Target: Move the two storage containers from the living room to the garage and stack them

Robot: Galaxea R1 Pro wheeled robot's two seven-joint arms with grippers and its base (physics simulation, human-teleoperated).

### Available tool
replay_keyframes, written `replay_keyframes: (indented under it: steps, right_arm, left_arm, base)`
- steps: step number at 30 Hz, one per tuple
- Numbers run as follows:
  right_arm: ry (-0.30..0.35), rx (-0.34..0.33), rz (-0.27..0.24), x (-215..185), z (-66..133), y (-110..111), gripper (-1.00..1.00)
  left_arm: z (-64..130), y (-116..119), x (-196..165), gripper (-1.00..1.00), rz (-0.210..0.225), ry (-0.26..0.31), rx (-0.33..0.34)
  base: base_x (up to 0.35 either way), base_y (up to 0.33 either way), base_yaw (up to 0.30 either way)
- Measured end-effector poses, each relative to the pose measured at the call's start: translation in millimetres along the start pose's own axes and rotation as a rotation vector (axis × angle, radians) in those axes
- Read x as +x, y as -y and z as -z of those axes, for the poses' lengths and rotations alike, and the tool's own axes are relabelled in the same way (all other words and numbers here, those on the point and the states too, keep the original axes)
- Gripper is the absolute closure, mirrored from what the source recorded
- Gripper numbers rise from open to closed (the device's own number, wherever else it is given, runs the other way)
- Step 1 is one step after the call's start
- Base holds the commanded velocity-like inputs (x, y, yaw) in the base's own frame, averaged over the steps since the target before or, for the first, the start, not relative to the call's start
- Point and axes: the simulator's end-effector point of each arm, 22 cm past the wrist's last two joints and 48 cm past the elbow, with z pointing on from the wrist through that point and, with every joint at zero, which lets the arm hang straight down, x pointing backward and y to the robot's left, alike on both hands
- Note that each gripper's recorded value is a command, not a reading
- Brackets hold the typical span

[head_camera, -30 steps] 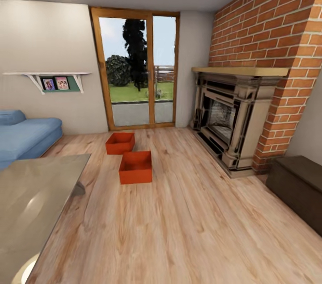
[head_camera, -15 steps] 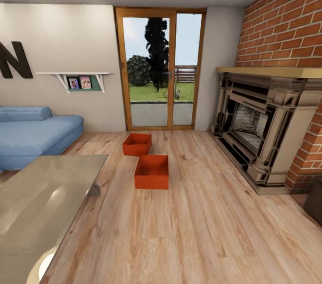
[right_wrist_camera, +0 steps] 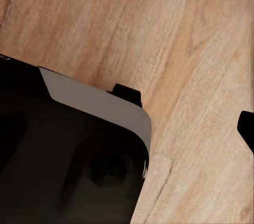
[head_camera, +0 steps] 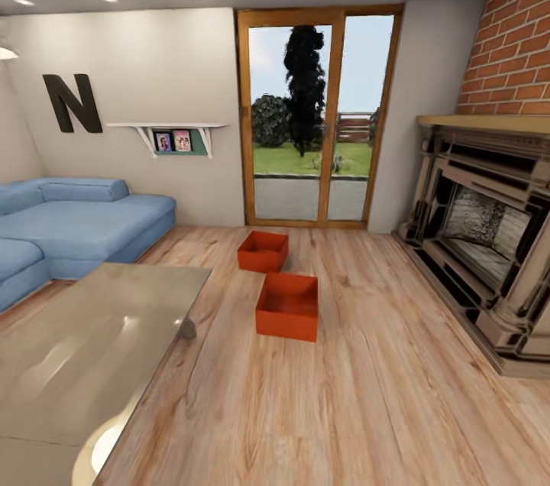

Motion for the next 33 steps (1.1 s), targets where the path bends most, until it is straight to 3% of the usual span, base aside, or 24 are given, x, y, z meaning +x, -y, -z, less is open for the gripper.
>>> replay_keyframes:
  steps: [20,33]
  right_arm:
    - [0.0,0.002,0.0,0.5,0.0,1.2,-1.0]
    - [0.0,0.001,-0.003,0.2,0.0,0.5,-1.0]
  left_arm:
    - [0.0,0.2,0.0,-1.0,0.0,0.0,0.0]
    - [0.0,0.1,0.1,-1.0,0.0,0.0,0.0]
  base:
    - [0.322,0.0,0.011]
    - [0.322,0.0,-0.129]
